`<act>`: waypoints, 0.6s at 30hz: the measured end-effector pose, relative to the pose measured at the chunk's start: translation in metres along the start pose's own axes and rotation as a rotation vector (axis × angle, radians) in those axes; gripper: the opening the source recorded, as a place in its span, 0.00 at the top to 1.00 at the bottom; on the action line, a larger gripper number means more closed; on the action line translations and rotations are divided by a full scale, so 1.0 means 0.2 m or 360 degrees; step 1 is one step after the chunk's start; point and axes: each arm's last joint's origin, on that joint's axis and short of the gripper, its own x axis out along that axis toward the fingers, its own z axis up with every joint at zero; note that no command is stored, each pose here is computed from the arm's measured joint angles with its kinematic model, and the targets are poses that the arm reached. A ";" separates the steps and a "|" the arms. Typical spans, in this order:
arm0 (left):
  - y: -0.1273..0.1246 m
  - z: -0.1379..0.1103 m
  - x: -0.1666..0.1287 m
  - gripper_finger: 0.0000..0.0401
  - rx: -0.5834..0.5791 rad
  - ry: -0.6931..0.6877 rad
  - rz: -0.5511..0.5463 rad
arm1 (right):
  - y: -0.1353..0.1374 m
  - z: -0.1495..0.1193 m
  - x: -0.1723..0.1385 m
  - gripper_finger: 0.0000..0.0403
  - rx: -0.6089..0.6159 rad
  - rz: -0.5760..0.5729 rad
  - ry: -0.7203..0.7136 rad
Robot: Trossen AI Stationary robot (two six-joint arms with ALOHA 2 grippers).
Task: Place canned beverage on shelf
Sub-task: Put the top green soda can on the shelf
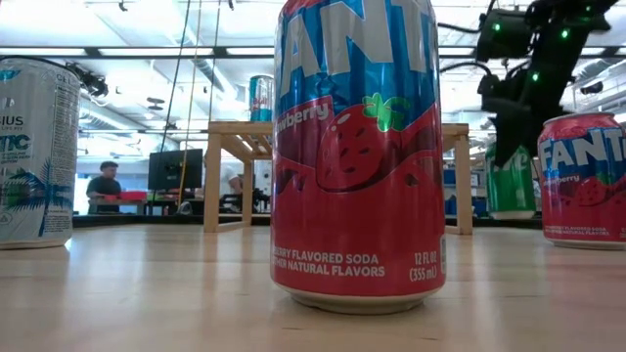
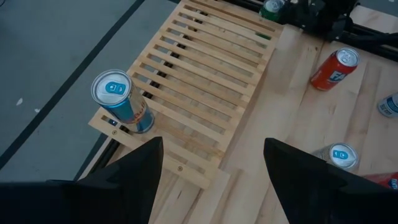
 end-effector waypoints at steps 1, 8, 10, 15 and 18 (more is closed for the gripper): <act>0.00 0.00 0.00 0.30 -0.0001 0.0000 0.0000 | 0.00 0.01 -0.02 0.25 -0.0013 -0.0004 0.0006; 0.00 0.00 0.00 0.30 -0.0001 0.0000 0.0000 | -0.04 0.12 -0.26 0.25 -0.0055 0.0025 -0.0049; 0.00 0.00 0.00 0.30 -0.0001 0.0000 0.0000 | -0.05 0.16 -0.34 0.25 -0.0064 0.0043 -0.0089; 0.00 0.00 0.00 0.30 -0.0006 0.0000 0.0000 | -0.10 0.23 -0.54 0.25 -0.0060 0.0082 -0.0193; 0.00 0.00 0.00 0.30 -0.0018 0.0001 0.0000 | -0.11 0.27 -0.64 0.25 -0.0064 0.0112 -0.0253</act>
